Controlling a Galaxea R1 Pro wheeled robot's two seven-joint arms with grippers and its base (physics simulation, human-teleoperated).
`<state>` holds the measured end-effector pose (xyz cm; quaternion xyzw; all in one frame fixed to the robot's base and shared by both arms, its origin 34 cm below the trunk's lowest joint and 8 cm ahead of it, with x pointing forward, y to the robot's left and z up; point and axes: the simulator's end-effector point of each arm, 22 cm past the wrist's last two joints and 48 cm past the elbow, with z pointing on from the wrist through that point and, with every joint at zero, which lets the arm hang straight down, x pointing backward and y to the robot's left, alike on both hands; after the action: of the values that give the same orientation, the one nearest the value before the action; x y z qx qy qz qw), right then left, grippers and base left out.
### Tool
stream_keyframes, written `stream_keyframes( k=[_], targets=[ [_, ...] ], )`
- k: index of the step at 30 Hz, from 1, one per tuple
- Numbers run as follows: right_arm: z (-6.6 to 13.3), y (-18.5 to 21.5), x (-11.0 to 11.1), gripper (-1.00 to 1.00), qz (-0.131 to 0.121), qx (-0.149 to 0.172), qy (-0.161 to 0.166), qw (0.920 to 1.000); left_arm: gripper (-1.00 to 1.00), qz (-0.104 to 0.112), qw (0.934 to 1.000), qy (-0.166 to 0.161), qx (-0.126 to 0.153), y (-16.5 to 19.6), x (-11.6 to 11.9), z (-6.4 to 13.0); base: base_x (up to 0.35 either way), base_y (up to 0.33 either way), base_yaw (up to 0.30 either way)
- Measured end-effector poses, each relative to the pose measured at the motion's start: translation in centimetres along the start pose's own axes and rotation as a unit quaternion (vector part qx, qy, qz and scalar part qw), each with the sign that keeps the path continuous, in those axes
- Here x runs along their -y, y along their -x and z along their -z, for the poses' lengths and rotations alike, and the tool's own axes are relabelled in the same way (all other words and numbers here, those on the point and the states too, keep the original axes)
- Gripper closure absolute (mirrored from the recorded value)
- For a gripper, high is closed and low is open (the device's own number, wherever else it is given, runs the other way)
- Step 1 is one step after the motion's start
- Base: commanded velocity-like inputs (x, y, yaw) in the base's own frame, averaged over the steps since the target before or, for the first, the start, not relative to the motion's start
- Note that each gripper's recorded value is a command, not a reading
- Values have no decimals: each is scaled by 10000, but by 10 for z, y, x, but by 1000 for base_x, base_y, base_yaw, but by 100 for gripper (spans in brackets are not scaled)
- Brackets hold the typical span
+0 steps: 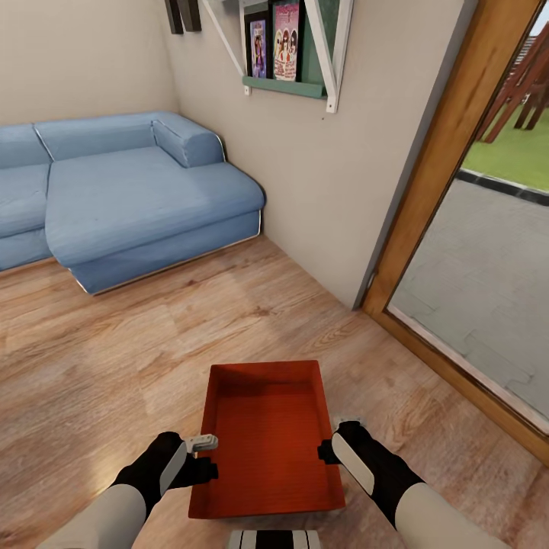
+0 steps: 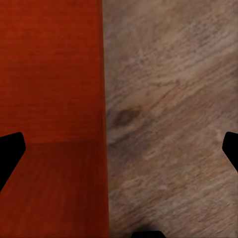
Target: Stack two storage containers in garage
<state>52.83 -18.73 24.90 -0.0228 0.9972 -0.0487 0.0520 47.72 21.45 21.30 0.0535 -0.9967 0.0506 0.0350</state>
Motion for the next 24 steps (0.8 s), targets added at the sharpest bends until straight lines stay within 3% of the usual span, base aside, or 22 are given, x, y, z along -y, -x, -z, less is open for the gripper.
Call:
stream_keyframes(
  k=[24],
  targets=[
    [-6,-2,-1,-100,1,1,2,10000,-100,-1,10000,6,0,-1,-1,-7,0,0,0]
  ],
)
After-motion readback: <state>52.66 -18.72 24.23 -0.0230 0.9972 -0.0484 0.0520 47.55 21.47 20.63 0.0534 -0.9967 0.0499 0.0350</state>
